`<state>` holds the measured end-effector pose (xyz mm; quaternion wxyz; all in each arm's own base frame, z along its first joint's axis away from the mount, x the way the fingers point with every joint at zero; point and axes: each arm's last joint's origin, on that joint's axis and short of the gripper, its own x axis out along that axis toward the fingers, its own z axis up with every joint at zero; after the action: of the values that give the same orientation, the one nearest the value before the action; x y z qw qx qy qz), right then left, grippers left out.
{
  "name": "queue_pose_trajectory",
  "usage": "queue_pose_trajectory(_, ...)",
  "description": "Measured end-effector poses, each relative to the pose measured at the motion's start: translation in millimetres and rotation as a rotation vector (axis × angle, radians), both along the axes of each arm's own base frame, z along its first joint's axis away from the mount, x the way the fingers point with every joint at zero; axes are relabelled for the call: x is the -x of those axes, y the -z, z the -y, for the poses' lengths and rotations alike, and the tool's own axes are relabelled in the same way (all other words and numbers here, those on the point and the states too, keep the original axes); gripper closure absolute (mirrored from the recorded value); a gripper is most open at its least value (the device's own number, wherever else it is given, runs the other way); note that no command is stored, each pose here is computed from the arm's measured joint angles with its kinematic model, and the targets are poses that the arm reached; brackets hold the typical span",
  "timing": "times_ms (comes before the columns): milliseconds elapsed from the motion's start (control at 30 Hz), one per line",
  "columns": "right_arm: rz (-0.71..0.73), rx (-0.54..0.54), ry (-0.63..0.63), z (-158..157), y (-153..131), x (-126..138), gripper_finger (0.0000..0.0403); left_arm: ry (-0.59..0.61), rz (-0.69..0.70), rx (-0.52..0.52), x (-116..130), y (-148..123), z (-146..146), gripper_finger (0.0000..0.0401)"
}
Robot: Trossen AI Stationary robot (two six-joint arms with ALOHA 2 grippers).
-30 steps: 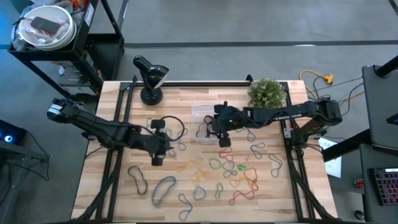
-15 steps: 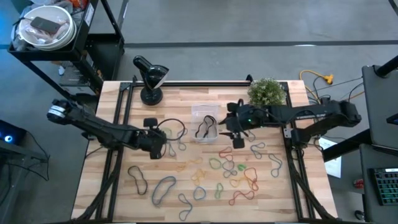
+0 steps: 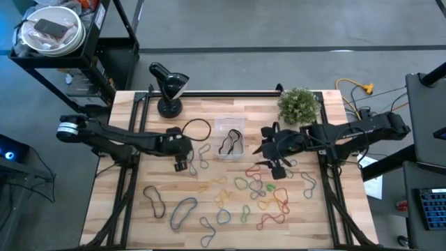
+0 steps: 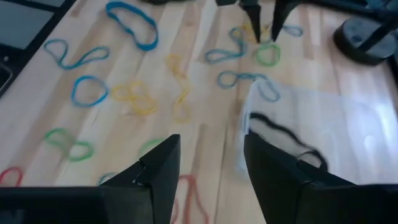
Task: Pick and place rubber bands into bin
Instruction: Put green rubberband into the transparent bin
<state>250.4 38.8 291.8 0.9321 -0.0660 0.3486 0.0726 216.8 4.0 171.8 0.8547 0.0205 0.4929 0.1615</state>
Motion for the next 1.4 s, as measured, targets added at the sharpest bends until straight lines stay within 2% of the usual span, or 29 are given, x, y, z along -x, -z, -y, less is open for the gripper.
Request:
queue_pose_trajectory(333,-0.077,0.001,0.041,-10,14,10,0.0234,-0.030,-0.130,0.023,-14,31,-11,0.0285)
queue_pose_trajectory(500,-0.084,0.001,0.067,-10,20,14,0.0238,-0.048,-0.152,0.070,-17,36,-18,0.0285)
queue_pose_trajectory(600,-0.088,0.003,0.073,-10,21,15,0.0241,-0.053,-0.146,0.114,-18,34,-22,0.0298)
queue_pose_trajectory(800,-0.097,0.016,0.088,-9,25,16,0.0247,-0.057,-0.126,0.235,-17,33,-31,0.0359)
queue_pose_trajectory(933,-0.109,0.009,0.099,-9,29,17,0.0252,-0.058,-0.123,0.261,-17,33,-33,0.0395)
queue_pose_trajectory(1200,-0.149,0.000,0.119,-8,41,20,0.0265,-0.047,-0.118,0.257,-17,30,-33,0.0396)
queue_pose_trajectory(1400,-0.154,-0.014,0.134,-8,43,21,0.0274,0.007,-0.020,0.240,-24,6,-28,0.0400)
